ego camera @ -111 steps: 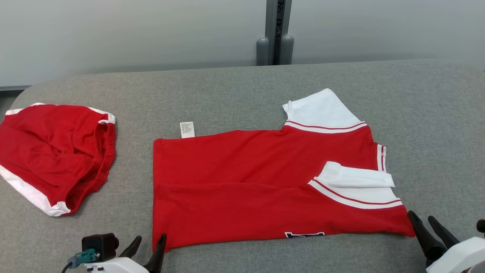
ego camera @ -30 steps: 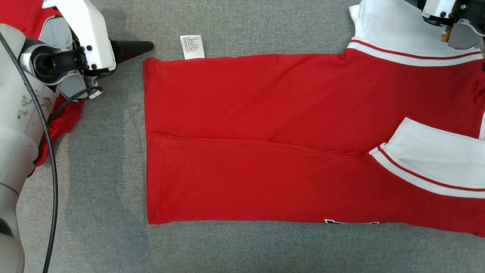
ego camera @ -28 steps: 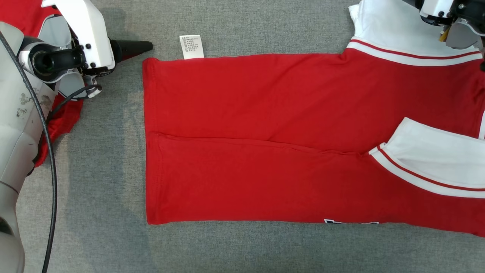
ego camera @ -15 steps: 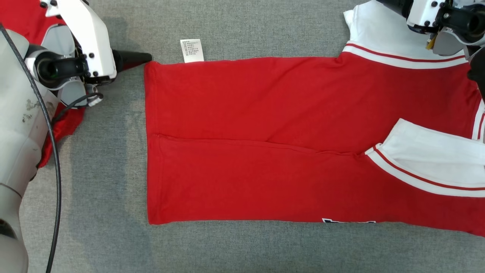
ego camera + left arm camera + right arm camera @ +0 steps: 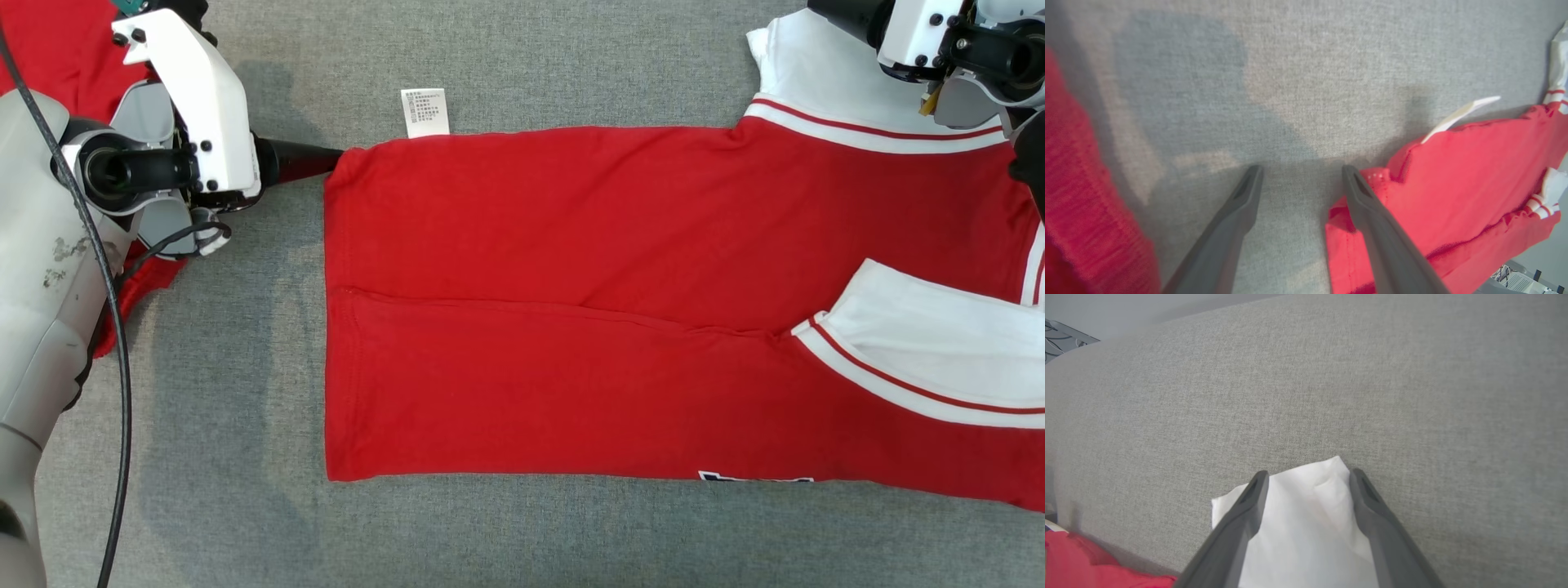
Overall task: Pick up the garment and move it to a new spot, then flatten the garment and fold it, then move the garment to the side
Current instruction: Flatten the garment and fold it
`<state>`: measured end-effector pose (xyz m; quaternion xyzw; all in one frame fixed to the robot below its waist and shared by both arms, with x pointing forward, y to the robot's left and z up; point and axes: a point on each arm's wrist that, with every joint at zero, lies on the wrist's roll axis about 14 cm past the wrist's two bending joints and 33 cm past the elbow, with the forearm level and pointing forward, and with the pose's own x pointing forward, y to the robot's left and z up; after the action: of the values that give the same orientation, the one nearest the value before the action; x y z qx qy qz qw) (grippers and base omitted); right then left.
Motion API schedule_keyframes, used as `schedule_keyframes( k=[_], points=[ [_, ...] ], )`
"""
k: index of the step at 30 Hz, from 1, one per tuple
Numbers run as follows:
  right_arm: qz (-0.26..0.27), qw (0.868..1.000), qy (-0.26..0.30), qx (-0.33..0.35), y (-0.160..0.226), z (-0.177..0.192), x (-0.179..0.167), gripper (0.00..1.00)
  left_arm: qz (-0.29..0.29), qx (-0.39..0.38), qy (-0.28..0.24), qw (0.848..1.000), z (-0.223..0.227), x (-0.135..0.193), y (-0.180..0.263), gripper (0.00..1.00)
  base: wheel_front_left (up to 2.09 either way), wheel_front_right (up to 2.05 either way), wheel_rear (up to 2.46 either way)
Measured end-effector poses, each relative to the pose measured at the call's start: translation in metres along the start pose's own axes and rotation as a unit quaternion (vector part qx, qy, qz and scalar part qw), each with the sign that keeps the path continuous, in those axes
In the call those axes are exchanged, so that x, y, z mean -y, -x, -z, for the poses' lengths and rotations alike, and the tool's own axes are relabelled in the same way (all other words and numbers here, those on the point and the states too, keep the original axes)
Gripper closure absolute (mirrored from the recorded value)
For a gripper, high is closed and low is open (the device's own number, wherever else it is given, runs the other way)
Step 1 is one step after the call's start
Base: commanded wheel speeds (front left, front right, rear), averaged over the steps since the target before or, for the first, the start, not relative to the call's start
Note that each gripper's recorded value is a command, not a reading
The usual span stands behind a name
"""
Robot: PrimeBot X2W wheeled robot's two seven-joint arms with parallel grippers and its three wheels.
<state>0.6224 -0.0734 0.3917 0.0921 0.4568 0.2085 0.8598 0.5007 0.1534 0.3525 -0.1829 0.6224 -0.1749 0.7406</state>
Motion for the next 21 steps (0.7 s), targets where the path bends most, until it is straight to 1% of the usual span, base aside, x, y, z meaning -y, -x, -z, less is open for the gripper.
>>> schedule_keyframes(
  k=[2,3,4,5,6,7,8,14,21],
  points=[
    [-0.001,1.0,-0.001,-0.001,0.0,0.0,0.0,0.0,0.002,-0.003,-0.003,1.0,0.002,0.0,0.0,0.0,0.0,0.0,0.0],
    [-0.001,1.0,0.001,0.0,0.0,0.0,0.0,0.0,0.002,-0.005,-0.004,1.0,0.003,0.0,0.0,0.14,0.0,0.0,0.0],
    [-0.001,1.0,0.002,0.003,0.0,-0.001,0.0,0.0,0.003,-0.006,-0.004,1.0,0.004,0.0,0.0,0.43,0.0,0.0,0.0],
    [-0.001,1.0,0.002,0.004,0.0,-0.001,0.0,0.0,0.002,-0.006,-0.004,1.0,0.005,-0.001,0.001,0.64,0.0,0.0,0.0],
    [-0.001,1.0,0.003,0.003,0.0,-0.001,0.0,0.13,0.001,-0.007,-0.005,1.0,0.005,-0.002,0.001,1.0,0.0,0.0,0.0],
    [-0.002,1.0,0.006,0.004,0.0,-0.001,-0.001,0.63,0.0,-0.01,-0.004,1.0,0.008,-0.004,0.001,1.0,0.0,0.0,0.0],
    [-0.003,1.0,0.009,0.005,0.0,-0.002,-0.002,1.0,0.002,-0.012,-0.003,1.0,0.011,-0.004,-0.001,1.0,0.0,0.0,0.0],
    [-0.011,1.0,0.012,0.005,0.002,-0.001,-0.006,1.0,0.014,0.004,-0.006,1.0,0.011,0.002,0.0,1.0,0.0,0.0,0.0],
    [-0.017,0.999,0.015,0.026,0.013,-0.01,-0.01,1.0,0.032,0.022,-0.003,0.999,0.009,0.01,0.005,1.0,0.0,0.0,0.0]
  ],
)
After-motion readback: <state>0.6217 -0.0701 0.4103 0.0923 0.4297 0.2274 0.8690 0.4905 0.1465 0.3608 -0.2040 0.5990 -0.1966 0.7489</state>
